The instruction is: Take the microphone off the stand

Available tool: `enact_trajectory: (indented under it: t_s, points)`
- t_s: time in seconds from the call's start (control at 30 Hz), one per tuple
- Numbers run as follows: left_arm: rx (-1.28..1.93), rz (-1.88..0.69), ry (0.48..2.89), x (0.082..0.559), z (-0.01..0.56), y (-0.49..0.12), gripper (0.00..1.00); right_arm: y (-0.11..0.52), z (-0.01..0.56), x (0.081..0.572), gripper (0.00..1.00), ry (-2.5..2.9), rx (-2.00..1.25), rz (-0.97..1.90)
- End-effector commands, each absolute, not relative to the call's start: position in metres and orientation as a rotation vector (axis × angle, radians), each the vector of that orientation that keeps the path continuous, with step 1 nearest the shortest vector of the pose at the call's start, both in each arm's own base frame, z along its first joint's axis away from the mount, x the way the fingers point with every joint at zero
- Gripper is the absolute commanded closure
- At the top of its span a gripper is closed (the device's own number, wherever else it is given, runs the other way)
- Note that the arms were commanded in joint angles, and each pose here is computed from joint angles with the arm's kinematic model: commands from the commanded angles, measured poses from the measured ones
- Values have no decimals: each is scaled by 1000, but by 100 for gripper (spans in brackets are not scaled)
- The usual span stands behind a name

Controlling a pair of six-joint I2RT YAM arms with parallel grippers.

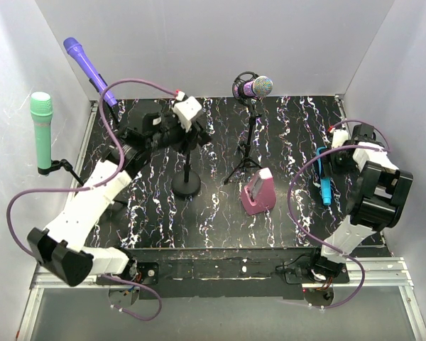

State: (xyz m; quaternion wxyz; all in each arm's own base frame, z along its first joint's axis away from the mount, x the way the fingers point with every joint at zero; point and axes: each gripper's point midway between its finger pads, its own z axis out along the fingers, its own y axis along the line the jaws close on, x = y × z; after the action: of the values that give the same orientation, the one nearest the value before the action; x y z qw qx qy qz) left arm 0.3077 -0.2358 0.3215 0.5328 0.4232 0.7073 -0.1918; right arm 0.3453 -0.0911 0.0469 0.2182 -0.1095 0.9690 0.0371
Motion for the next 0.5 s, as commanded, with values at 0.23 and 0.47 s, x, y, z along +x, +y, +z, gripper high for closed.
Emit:
enact_trajectory:
  t_s: [0.23, 0.47]
  points:
    - [673, -235, 1453, 448, 401, -223, 100, -87, 42, 359, 39, 2674, -353, 181]
    - [596, -224, 1448, 501, 398, -222, 100, -75, 34, 342, 46, 2695, -349, 249]
